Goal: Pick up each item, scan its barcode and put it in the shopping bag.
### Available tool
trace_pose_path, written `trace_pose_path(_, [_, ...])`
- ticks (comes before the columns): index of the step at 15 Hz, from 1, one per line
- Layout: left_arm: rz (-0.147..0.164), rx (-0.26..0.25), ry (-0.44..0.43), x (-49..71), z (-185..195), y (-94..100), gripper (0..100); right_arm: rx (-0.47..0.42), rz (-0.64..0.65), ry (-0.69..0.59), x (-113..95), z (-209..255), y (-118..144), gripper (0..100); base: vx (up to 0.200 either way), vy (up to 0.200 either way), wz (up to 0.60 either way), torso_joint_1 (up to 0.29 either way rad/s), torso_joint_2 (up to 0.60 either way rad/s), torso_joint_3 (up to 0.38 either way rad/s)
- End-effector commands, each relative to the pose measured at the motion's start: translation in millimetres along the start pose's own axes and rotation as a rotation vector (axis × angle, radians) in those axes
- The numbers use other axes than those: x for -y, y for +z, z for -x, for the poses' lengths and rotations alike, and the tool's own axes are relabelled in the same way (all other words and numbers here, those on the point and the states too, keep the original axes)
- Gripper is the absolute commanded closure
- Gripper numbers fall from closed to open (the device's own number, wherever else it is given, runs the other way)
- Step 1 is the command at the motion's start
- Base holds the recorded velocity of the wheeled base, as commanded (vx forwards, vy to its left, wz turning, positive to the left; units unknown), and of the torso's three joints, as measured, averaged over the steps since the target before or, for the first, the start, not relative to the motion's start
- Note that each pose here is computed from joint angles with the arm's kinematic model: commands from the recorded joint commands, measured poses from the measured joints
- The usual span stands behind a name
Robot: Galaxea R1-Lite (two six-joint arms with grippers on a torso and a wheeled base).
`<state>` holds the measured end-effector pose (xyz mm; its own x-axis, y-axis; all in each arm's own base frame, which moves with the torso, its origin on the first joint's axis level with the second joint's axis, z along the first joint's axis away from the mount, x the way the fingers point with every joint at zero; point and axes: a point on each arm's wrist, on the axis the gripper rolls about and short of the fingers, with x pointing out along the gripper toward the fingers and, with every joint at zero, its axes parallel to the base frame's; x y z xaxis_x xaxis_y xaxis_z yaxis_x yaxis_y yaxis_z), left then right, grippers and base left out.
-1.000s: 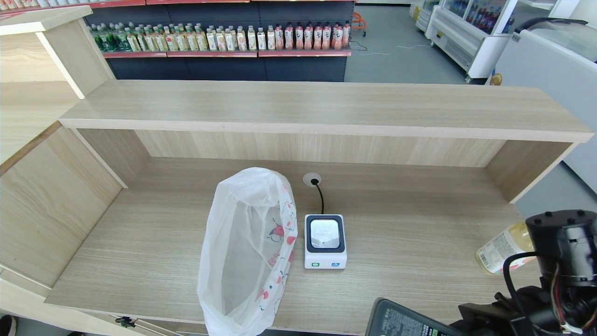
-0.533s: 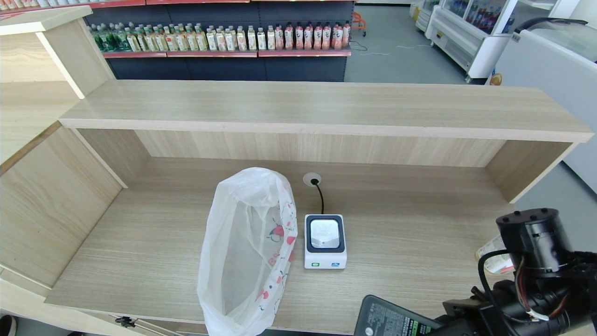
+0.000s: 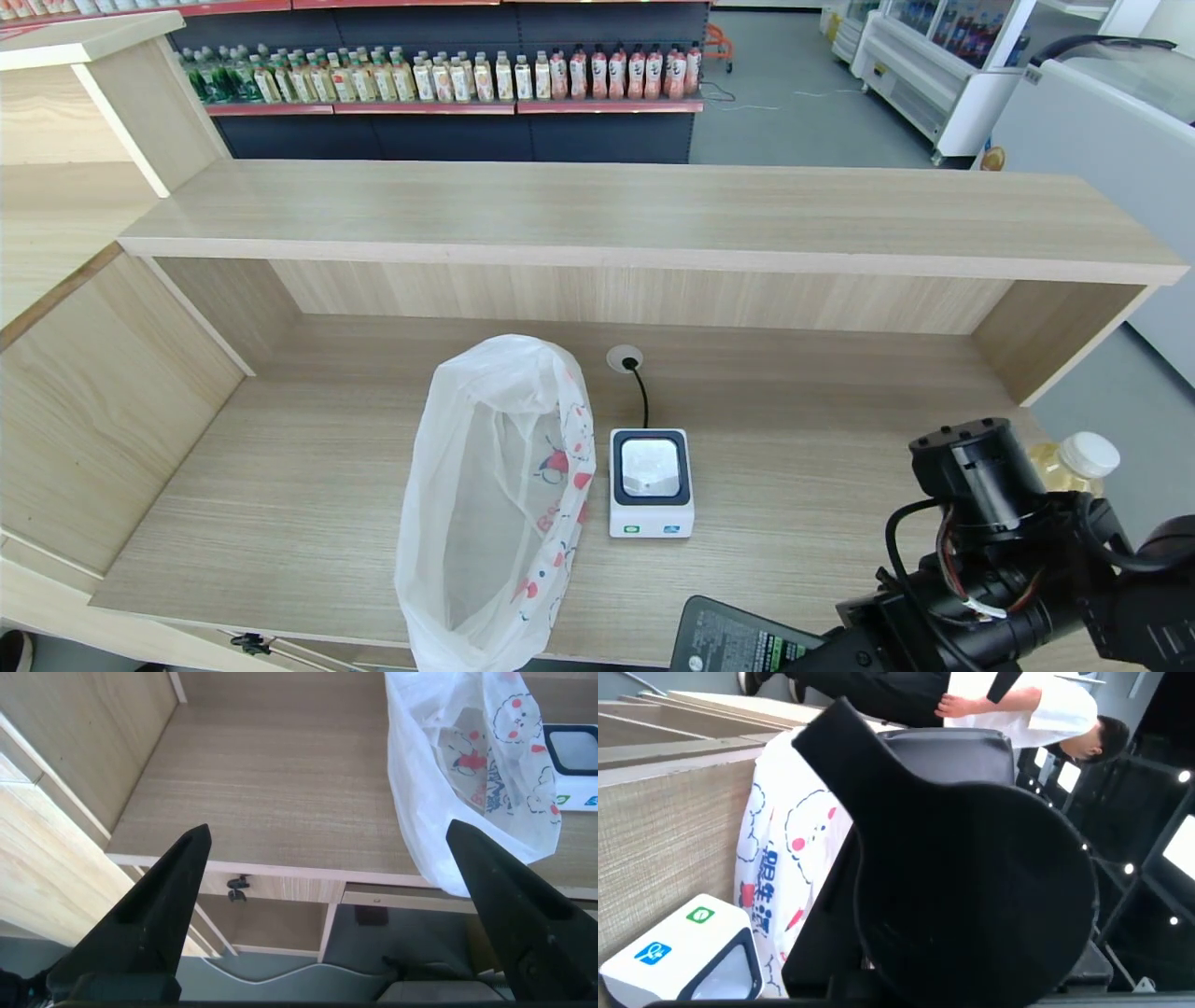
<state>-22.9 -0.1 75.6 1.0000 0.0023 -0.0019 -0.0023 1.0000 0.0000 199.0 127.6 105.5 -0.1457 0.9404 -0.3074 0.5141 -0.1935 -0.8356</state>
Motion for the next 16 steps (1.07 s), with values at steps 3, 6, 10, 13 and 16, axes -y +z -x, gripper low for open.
trace_pose_path(3, [0.0,0.0,0.001,0.0,0.0,0.0,0,-0.008,0.1,-0.004,-6.9,-6.6,-20.9,100,0.0,0.0,0.0,0.0,0.0,0.0])
trace_pose_path(6, [0.0,0.0,0.001,0.0,0.0,0.0,0,-0.016,0.117,-0.01,-10.2,-10.9,-34.7,100,0.0,0.0,0.0,0.0,0.0,0.0])
trace_pose_path(10, [0.0,0.0,0.001,0.0,0.0,0.0,0,-0.018,0.126,-0.012,-12.3,-12.7,-39.9,100,0.0,0.0,0.0,0.0,0.0,0.0])
trace_pose_path(13, [0.0,0.0,-0.001,0.0,0.0,0.0,0,-0.016,0.123,-0.014,-13.6,-13.4,-40.5,100,0.0,0.0,0.0,0.0,0.0,0.0])
trace_pose_path(16, [0.0,0.0,0.001,0.0,0.0,0.0,0,-0.011,0.12,-0.02,-14.5,-14.3,-40.2,100,0.0,0.0,0.0,0.0,0.0,0.0])
